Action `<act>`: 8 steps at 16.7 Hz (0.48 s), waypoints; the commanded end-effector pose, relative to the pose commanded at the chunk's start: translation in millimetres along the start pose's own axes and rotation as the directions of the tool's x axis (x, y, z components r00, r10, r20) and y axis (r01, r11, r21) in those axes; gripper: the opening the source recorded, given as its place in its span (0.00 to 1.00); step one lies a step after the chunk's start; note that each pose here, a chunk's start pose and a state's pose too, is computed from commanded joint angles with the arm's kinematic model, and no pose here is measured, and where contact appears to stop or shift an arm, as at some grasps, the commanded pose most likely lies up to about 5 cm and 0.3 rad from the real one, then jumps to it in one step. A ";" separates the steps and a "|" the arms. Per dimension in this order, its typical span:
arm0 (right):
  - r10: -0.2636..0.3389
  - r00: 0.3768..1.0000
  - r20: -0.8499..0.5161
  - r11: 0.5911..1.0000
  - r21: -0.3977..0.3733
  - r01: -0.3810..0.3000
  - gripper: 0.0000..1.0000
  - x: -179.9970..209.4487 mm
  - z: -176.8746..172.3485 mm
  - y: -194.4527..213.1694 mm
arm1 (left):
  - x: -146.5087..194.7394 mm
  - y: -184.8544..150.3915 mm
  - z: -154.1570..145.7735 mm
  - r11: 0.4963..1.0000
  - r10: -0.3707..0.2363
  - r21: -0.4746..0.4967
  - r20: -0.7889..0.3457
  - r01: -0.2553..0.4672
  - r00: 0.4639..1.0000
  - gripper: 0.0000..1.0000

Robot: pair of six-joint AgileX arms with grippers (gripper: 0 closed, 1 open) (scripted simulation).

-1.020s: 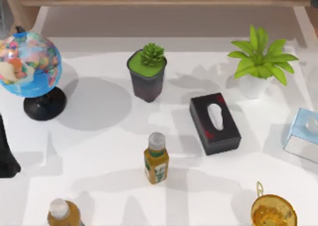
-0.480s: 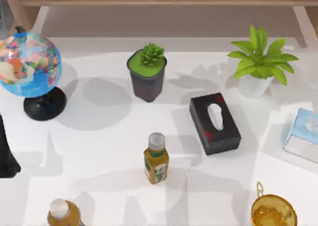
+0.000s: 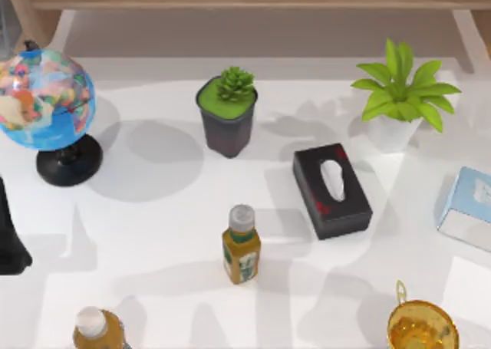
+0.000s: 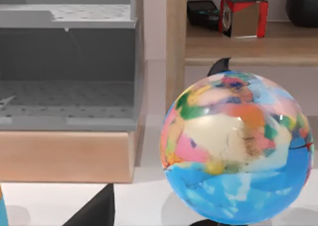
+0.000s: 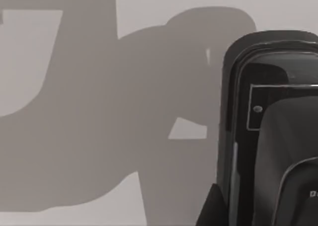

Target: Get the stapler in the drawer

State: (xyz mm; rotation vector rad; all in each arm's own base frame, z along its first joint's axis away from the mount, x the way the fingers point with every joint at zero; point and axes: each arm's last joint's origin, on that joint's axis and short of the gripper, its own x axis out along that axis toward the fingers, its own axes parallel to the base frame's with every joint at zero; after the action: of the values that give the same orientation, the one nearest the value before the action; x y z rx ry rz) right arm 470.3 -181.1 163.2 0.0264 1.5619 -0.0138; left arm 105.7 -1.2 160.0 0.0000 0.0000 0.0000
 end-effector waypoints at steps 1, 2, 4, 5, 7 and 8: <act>0.000 1.000 0.000 1.000 0.000 0.000 0.00 0.0 0.0 0.0 | 0.0 0.0 0.0 1.000 0.000 0.000 0.000 0.000 1.000 1.00; 0.000 1.000 -0.003 1.000 -0.003 0.000 0.00 1.7 1.1 2.3 | 0.0 0.0 0.0 1.000 0.000 0.000 0.000 0.000 1.000 1.00; -0.011 1.000 0.025 1.000 0.004 0.010 0.00 -7.1 1.9 3.1 | 0.0 0.0 0.0 1.000 0.000 0.000 0.000 0.000 1.000 1.00; -0.026 0.998 0.059 1.000 0.018 0.025 0.00 -20.6 1.6 3.4 | 0.0 0.0 0.0 1.000 0.000 0.000 0.000 0.000 1.000 1.00; -0.077 0.986 0.148 0.995 0.074 0.066 0.00 -63.9 -5.8 2.4 | 0.0 0.0 0.0 1.000 0.000 0.000 0.000 0.000 1.000 1.00; -0.108 0.975 0.197 0.990 0.111 0.087 0.00 -89.1 -12.5 1.4 | 0.0 0.0 0.0 1.000 0.000 0.000 0.000 0.000 1.000 1.00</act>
State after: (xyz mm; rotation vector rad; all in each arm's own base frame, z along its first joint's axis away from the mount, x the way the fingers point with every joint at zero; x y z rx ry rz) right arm 457.1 -180.1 252.1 0.0279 1.3563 -0.1692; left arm 105.7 -1.2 160.0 0.0000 0.0000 0.0000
